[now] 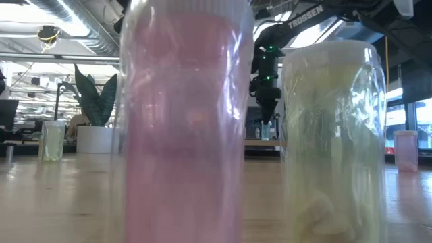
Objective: Pick and place medicine bottles onto shelf by color
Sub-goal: Put the top right blue pill bottle on the shelf, then put the top left pink pill bottle on the shelf
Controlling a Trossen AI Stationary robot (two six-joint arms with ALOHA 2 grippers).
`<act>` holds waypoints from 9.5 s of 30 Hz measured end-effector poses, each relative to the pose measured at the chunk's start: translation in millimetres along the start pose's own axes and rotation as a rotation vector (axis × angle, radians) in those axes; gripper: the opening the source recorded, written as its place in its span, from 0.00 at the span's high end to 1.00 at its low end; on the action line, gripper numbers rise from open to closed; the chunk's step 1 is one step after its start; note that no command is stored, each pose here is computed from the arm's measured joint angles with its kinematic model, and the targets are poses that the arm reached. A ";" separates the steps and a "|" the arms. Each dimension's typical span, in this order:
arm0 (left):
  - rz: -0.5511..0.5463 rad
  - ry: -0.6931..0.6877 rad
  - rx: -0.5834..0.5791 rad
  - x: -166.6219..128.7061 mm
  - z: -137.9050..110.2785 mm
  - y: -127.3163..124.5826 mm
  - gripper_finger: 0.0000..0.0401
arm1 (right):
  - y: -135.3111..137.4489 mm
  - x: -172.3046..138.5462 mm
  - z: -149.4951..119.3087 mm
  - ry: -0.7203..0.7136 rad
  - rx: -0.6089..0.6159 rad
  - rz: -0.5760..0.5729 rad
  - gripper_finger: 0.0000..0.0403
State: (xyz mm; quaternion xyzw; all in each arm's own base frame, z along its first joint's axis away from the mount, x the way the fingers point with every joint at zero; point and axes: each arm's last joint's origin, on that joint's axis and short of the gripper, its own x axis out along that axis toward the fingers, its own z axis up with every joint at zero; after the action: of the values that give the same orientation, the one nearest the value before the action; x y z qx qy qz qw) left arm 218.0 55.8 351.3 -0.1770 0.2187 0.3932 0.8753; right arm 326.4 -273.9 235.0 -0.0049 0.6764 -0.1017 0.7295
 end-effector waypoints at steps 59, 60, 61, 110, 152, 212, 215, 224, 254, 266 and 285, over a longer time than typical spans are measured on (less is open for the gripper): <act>0.000 0.000 0.000 0.0 0.0 0.0 0.83 | -3.8 -20.1 1.2 -0.003 0.011 -0.003 0.40; 0.000 0.000 0.000 0.0 0.0 0.0 0.83 | -4.1 -21.6 1.4 -0.005 0.011 -0.004 0.40; 0.000 0.000 0.000 0.0 0.0 0.0 0.83 | -4.3 -22.9 1.7 -0.008 0.011 -0.005 0.40; -0.001 0.000 0.000 -0.1 0.0 -0.1 0.83 | 123.5 -234.4 -23.3 -0.550 -0.204 0.223 0.40; -0.503 0.134 0.380 -71.7 -43.8 -44.6 0.83 | 264.7 -155.0 14.1 -0.399 -0.229 0.152 0.40; -0.408 0.075 0.258 -80.1 -47.5 -47.5 0.83 | 260.1 18.0 8.8 -0.584 -0.449 0.227 0.40; -0.408 0.075 0.259 -80.1 -47.5 -47.5 0.83 | 260.7 22.4 7.2 -0.599 -0.449 0.223 0.40; -0.408 0.076 0.261 -80.1 -47.6 -47.4 0.83 | 261.6 29.7 3.5 -0.610 -0.448 0.221 0.40; -0.408 0.077 0.260 -80.1 -47.6 -47.5 0.83 | 262.0 36.6 6.7 -0.611 -0.436 0.203 0.52; -0.408 0.077 0.261 -80.1 -47.6 -47.5 0.83 | 261.7 36.4 7.1 -0.612 -0.412 0.200 0.68; -0.407 0.078 0.263 -80.0 -47.7 -47.4 0.83 | 256.6 28.1 12.4 -0.585 -0.271 0.239 0.70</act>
State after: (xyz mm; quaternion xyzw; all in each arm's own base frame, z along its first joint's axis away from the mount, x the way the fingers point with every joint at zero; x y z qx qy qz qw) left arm 195.0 -45.9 359.5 -0.1170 0.2613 0.1700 0.9429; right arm 376.8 -28.7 171.3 -0.0514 0.4416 0.0810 0.8921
